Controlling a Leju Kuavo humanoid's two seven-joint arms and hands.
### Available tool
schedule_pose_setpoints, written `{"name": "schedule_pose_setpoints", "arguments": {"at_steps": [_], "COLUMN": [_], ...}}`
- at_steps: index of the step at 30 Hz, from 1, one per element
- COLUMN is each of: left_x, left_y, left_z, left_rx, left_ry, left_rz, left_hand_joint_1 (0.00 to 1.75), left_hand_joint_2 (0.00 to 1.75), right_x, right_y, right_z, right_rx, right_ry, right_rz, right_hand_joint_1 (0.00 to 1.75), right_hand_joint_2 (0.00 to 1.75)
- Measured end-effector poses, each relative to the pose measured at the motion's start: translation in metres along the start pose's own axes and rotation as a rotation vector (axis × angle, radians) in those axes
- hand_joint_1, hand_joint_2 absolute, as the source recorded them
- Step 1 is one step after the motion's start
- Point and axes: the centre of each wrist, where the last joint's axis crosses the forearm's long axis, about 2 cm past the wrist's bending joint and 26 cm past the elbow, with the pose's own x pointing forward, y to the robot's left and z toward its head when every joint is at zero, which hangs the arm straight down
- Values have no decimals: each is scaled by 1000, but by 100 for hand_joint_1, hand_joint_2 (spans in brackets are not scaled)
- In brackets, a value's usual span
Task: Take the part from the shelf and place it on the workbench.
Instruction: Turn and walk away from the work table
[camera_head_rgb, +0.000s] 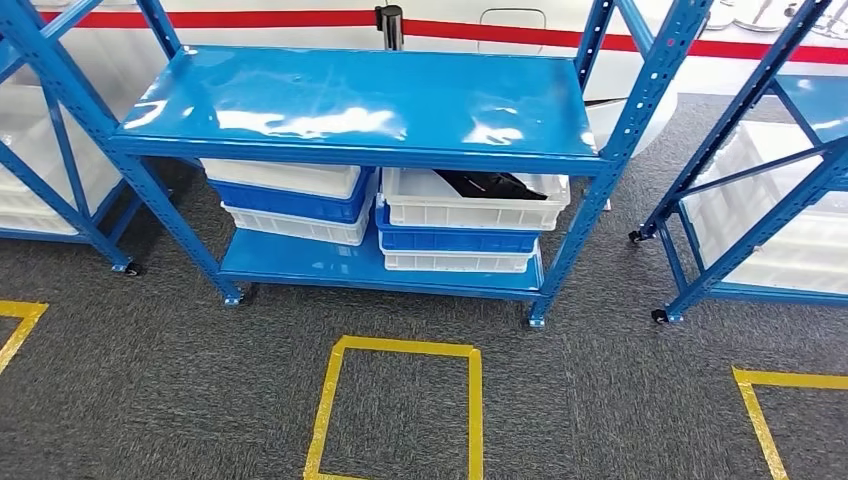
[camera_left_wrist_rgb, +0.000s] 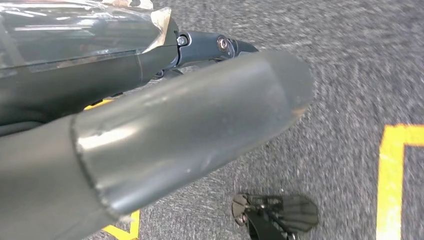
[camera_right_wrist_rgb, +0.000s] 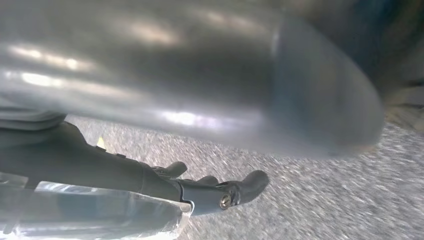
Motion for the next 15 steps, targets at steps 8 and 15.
{"name": "schedule_pose_setpoints", "arguments": {"at_steps": [8, 15], "left_x": [3, 1], "left_y": [-2, -2], "left_z": [0, 1], "left_rx": [-4, -8], "left_ry": [-14, -19], "left_rz": [3, 0], "left_hand_joint_1": [0, 0], "left_hand_joint_2": [0, 175], "right_x": [-1, -1], "right_y": [0, 1], "right_z": [0, 0], "right_rx": [-12, -17], "right_ry": [-2, 7], "right_rz": [19, 22], "right_hand_joint_1": [0, 0], "right_hand_joint_2": [0, 0]}}
